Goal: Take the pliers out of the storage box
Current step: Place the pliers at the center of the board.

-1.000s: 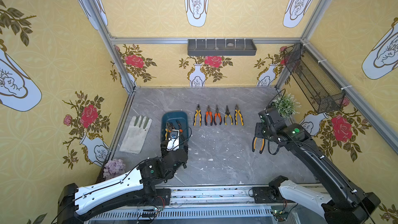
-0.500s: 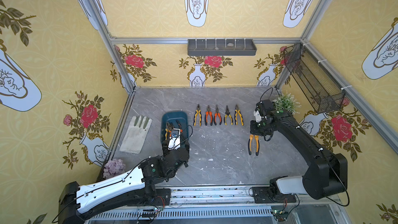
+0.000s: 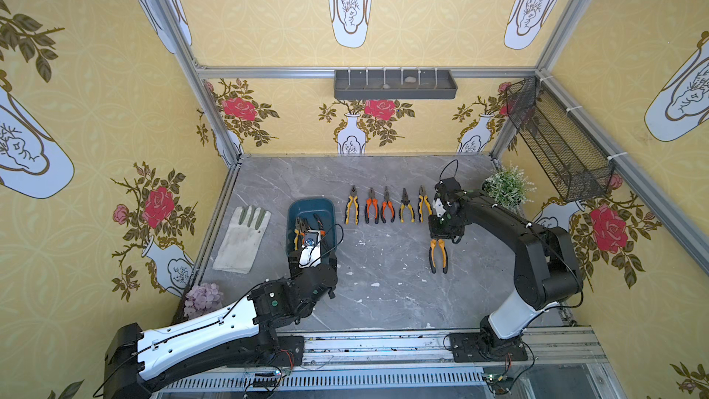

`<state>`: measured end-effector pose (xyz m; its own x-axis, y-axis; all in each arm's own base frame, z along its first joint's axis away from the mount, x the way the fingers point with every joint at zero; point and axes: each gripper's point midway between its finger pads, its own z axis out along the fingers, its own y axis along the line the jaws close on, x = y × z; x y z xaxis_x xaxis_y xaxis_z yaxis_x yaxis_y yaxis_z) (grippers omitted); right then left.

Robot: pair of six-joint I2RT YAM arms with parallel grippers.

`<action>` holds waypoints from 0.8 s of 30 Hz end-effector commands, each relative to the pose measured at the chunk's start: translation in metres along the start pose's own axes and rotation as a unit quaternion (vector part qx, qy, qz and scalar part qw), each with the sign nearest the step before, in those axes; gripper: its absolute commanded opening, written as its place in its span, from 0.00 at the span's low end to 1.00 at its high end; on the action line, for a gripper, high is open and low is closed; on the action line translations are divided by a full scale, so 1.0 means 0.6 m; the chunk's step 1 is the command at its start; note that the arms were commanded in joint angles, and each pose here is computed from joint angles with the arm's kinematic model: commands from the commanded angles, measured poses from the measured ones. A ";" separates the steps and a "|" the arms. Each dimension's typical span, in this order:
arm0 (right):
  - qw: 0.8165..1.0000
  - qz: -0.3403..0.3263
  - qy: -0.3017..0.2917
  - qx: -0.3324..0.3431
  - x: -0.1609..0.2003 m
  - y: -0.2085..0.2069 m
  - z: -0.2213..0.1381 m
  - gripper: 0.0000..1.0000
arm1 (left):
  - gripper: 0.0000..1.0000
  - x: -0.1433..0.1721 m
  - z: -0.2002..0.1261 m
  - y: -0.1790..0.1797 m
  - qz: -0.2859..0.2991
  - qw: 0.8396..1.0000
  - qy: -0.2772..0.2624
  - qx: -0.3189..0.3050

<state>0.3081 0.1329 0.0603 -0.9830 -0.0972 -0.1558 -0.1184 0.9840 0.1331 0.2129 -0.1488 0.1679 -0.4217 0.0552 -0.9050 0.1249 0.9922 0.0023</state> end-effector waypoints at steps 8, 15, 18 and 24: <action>1.000 0.012 0.008 0.000 -0.009 0.001 0.049 0.02 | 0.82 0.007 0.008 -0.009 0.001 1.000 0.006 0.000; 1.000 0.010 0.018 0.005 -0.014 0.003 0.069 0.06 | 0.82 0.012 0.011 -0.014 0.007 1.000 0.012 0.002; 1.000 0.010 0.020 0.012 -0.013 0.001 0.077 0.08 | 0.82 0.015 0.013 -0.014 0.009 1.000 0.014 0.002; 0.999 0.002 0.020 0.025 -0.009 0.003 0.083 0.18 | 0.82 0.017 0.015 -0.020 0.012 1.000 0.019 0.003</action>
<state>0.3118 0.1410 0.0152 -0.9913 -0.1056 -0.0787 -0.1134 0.9882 0.1032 0.2140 -0.1571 0.1522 -0.4560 0.0946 -0.8849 0.1372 0.9899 0.0351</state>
